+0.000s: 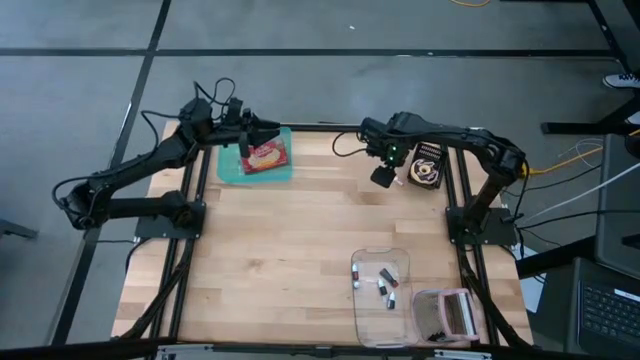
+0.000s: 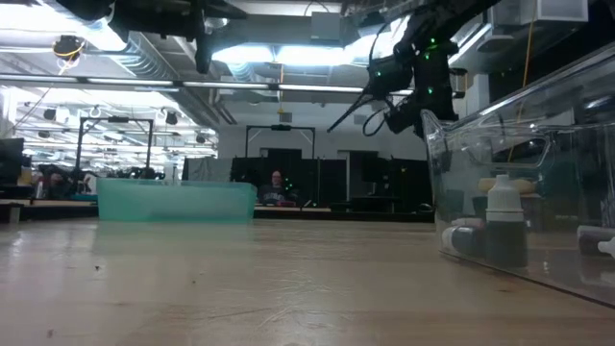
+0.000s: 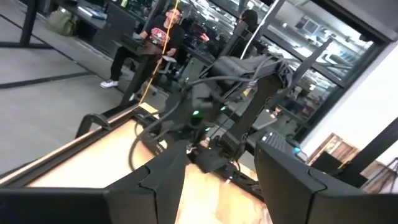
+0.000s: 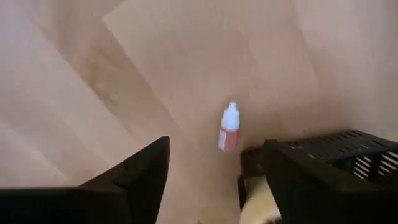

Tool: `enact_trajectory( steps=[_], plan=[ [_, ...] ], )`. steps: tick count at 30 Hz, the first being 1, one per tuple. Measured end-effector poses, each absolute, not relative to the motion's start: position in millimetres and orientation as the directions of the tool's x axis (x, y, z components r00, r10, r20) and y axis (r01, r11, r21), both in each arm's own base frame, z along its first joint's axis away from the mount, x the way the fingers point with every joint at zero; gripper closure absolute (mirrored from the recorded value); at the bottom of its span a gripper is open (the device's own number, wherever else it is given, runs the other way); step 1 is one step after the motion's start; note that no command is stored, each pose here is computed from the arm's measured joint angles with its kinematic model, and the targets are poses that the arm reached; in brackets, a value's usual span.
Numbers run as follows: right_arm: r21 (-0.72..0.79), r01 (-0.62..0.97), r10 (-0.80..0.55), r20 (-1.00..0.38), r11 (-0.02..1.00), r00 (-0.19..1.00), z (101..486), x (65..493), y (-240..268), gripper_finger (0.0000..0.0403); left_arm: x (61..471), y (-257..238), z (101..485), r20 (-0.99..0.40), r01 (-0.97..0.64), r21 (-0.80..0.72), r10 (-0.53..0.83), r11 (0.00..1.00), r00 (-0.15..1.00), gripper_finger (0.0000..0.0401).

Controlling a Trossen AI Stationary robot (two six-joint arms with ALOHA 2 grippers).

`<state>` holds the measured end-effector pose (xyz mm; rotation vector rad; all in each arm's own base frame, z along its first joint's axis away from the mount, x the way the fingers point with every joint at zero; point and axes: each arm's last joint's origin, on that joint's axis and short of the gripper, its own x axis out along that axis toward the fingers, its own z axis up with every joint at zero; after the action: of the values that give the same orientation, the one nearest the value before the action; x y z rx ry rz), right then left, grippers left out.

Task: Pick & Place Food Item
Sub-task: Put the orange food coloring bottle into the transparent bin

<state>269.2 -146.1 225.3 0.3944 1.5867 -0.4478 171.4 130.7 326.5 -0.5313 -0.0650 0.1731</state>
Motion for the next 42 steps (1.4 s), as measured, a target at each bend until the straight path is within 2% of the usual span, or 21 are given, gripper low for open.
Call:
enact_trajectory(
  steps=[8, 15, 29, 37, 42],
  plan=[
    [-0.048, 0.533, 0.037, -0.988, 0.845, -0.147, 178, 249, -136, 0.0175, 175, 126, 327, 0.017, -0.137, -0.574, 0.179, 0.807, 0.984, 0.0217],
    [-0.041, 0.517, 0.002, -0.997, 0.855, -0.082, 154, 246, -137, 0.0189, 176, 125, 326, 0.017, -0.135, -0.644, 0.191, 0.753, 0.982, 0.0217],
    [-0.066, 0.480, -0.030, -0.996, 0.875, -0.082, 151, 231, -161, 0.0189, 180, 121, 326, 0.017, -0.182, -0.661, 0.257, 0.728, 0.966, 0.0217],
    [-0.008, 0.488, 0.002, -1.000, 0.873, -0.020, 151, 230, -168, 0.0189, 181, 121, 326, 0.016, -0.182, -0.661, 0.256, 0.728, 0.967, 0.0217],
    [0.014, 0.489, 0.033, -0.999, 0.872, -0.030, 143, 232, -169, 0.0189, 181, 121, 326, 0.015, -0.183, -0.662, 0.256, 0.727, 0.967, 0.0217]
  ],
)
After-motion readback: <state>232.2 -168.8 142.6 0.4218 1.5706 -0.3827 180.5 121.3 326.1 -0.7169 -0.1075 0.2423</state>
